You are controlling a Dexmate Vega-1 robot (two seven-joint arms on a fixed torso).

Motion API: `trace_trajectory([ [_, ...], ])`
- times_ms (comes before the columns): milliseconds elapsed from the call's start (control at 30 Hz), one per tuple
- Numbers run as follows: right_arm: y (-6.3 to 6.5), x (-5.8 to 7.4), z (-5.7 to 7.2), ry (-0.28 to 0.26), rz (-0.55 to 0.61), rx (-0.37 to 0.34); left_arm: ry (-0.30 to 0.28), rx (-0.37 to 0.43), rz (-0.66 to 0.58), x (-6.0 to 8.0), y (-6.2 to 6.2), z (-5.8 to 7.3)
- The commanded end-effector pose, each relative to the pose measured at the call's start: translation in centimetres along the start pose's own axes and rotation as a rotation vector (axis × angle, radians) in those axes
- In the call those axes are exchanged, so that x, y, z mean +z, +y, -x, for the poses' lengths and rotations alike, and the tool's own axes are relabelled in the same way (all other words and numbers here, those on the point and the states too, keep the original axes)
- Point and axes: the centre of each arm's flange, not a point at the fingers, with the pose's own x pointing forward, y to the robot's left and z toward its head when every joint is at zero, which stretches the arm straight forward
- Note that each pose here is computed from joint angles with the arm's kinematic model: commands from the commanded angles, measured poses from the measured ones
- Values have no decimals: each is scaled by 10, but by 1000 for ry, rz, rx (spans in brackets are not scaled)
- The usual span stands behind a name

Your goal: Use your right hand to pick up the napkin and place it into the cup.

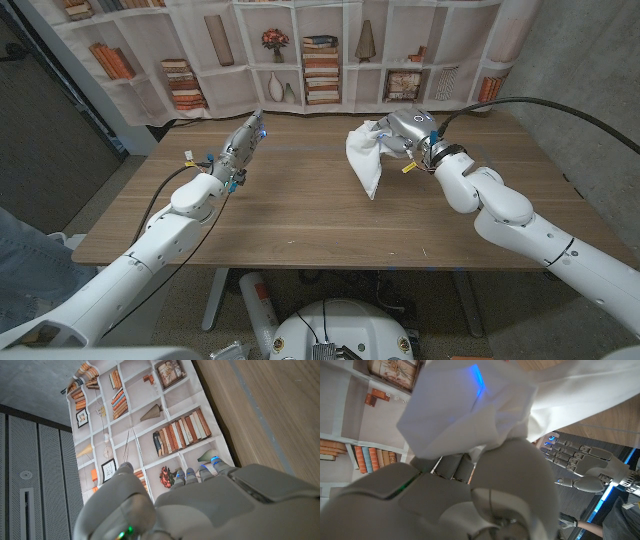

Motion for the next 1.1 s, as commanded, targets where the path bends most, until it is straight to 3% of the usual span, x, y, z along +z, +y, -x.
trace_trajectory([
  [33,1,0,-15,3,-1,0,-7,14,0,1,3,8],
  [467,6,6,-28,-2,14,-2,-6,23,-7,3,4,15],
  [933,9,4,-49,18,16,3,-4,23,-5,0,5,18],
  [1100,10,5,-53,22,83,-12,-5,24,-6,1,6,18],
])
